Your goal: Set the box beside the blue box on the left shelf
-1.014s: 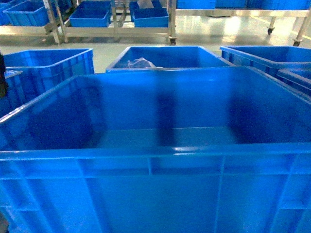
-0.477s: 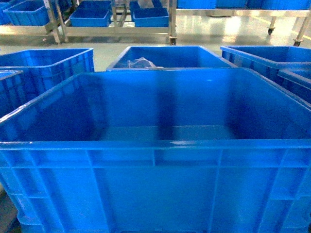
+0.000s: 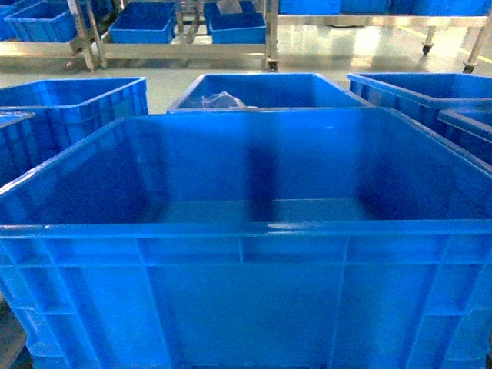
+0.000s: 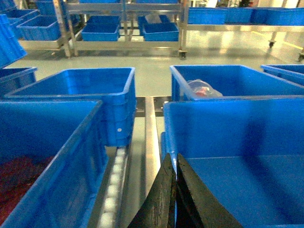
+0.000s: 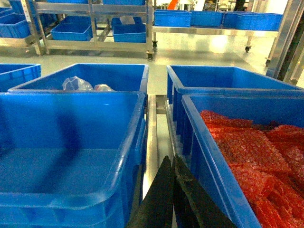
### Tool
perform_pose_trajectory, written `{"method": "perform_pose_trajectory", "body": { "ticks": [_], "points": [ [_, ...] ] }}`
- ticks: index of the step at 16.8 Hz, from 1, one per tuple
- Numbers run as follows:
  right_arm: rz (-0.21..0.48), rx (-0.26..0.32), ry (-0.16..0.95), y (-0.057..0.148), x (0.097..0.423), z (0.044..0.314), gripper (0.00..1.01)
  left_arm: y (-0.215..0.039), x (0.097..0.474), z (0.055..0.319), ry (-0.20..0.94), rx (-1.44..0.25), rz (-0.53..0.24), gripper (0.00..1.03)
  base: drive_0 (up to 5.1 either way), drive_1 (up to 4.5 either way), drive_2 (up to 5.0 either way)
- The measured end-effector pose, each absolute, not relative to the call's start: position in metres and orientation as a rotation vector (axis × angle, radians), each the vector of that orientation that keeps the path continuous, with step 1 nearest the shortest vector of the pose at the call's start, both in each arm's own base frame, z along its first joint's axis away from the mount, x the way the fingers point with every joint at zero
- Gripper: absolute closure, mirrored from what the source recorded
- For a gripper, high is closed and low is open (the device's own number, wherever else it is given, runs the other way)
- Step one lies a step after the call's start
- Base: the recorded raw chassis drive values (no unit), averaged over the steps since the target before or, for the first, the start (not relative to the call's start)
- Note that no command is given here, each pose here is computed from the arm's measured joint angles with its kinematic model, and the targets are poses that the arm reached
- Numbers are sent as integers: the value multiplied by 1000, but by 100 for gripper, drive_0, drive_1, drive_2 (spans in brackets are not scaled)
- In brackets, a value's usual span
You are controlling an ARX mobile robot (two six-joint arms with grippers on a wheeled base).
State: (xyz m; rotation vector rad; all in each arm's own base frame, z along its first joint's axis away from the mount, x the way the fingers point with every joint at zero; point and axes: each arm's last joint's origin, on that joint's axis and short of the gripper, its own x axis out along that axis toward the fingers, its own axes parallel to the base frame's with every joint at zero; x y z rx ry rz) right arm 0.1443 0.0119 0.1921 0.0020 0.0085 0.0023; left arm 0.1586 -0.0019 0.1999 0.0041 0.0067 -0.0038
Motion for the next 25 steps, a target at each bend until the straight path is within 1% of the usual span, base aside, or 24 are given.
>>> {"method": "perform_pose_trajectory", "body": {
  "ticks": [1, 2, 3, 4, 6, 10, 13, 17, 18, 20, 22, 23, 24, 25],
  "points": [
    [8, 2, 10, 6, 140, 188, 100, 1, 153, 195, 9, 3, 18, 102, 0, 0, 0],
    [-9, 3, 4, 0, 137, 186, 100, 0, 148, 191, 7, 3, 3, 102, 0, 0, 0],
    [-16, 3, 6, -1, 133, 183, 100, 0, 145, 188, 8, 3, -2, 102, 0, 0, 0],
    [-2, 3, 7, 0, 131, 181, 100, 0, 141, 186, 7, 3, -2, 102, 0, 0, 0],
    [-1, 3, 4, 0, 124, 177, 100, 0, 132, 179, 8, 3, 0, 102, 0, 0, 0],
    [-1, 3, 4, 0, 122, 175, 100, 0, 129, 177, 8, 3, 0, 102, 0, 0, 0],
    [-1, 3, -24, 0, 121, 172, 100, 0, 127, 176, 8, 3, 0, 102, 0, 0, 0],
    [0, 3, 1, 0, 119, 169, 100, 0, 125, 176, 4, 3, 0, 102, 0, 0, 0],
    [0, 3, -7, 0, 118, 170, 100, 0, 124, 175, -20, 3, 0, 102, 0, 0, 0],
    [0, 3, -19, 0, 115, 171, 100, 0, 121, 171, -8, 3, 0, 102, 0, 0, 0],
    [0, 3, -12, 0, 108, 170, 100, 0, 112, 172, -17, 2, 0, 102, 0, 0, 0],
    [1, 3, 38, 0, 100, 164, 100, 0, 110, 171, -12, 2, 1, 102, 0, 0, 0],
    [2, 3, -25, 0, 97, 170, 100, 0, 109, 171, -15, 3, -1, 102, 0, 0, 0],
    [1, 2, 2, 0, 97, 166, 100, 0, 107, 170, -7, 2, 1, 102, 0, 0, 0]
  ]
}}
